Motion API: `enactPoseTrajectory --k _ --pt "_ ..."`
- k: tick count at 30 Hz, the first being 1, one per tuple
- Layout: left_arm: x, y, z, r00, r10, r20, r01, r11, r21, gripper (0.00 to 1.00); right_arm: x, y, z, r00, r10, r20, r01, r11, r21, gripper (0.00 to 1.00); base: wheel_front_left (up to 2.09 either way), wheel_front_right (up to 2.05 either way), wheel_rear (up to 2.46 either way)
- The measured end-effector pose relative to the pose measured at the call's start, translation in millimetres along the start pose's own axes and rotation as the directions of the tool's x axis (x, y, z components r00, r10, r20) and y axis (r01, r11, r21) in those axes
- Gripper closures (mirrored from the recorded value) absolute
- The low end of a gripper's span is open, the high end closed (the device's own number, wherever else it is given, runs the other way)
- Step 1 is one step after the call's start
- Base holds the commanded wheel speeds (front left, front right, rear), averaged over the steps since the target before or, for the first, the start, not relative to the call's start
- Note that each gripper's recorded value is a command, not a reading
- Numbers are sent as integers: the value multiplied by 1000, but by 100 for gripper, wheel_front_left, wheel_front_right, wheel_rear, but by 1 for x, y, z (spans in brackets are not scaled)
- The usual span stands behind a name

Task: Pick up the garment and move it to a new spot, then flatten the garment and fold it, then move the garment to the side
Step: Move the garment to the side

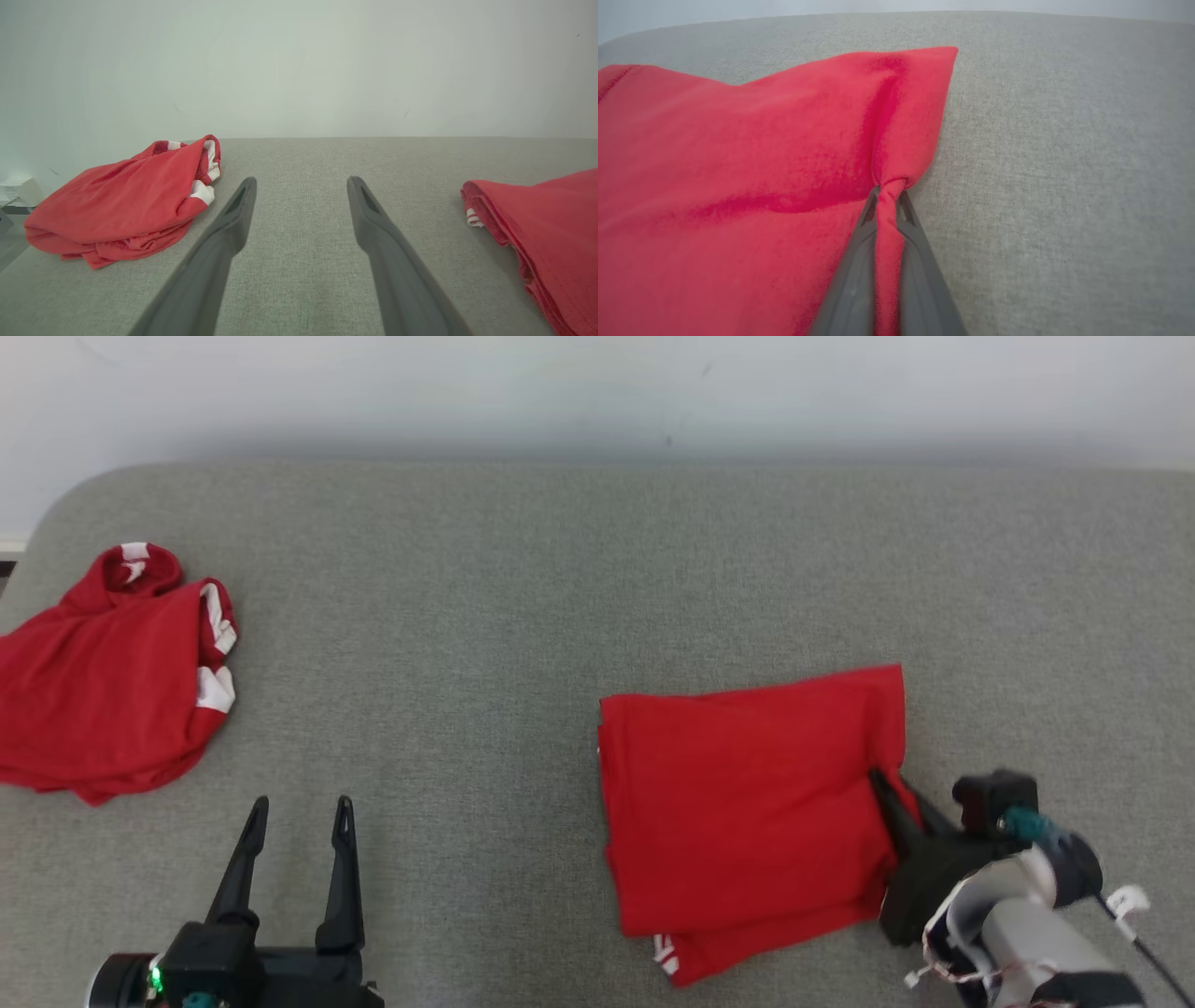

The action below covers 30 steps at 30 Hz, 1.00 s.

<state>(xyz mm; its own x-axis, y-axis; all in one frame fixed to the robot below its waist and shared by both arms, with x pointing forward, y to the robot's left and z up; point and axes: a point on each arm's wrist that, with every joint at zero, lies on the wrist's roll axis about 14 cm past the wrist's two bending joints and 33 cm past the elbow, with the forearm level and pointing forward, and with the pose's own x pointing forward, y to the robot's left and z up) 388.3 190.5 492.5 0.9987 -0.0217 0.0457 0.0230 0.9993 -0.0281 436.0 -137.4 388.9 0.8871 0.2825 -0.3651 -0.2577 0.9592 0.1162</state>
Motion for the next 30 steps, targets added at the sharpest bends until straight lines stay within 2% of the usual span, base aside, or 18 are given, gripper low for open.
enactPoseTrajectory --k 5,10,18,24,30 --pt "18 -9 -3 999 -33 3 33 999 -2 0 16 -27 26 1000 1 11 0 992 -122 100 0 0 0" --pt "43 -20 -5 997 -75 18 75 997 -2 0 35 -61 62 998 -28 51 38 979 -200 100 0 0 0" --pt "83 -38 -30 987 -162 0 162 987 19 0 65 -129 103 984 -136 111 158 962 -223 100 0 0 0" --pt "100 -49 -52 977 -212 -21 213 977 29 0 65 -182 112 967 -233 109 254 928 -273 100 0 0 0" --pt "112 -61 -66 967 -253 -20 254 966 43 0 44 -233 127 936 -335 112 353 876 -330 100 0 0 0"
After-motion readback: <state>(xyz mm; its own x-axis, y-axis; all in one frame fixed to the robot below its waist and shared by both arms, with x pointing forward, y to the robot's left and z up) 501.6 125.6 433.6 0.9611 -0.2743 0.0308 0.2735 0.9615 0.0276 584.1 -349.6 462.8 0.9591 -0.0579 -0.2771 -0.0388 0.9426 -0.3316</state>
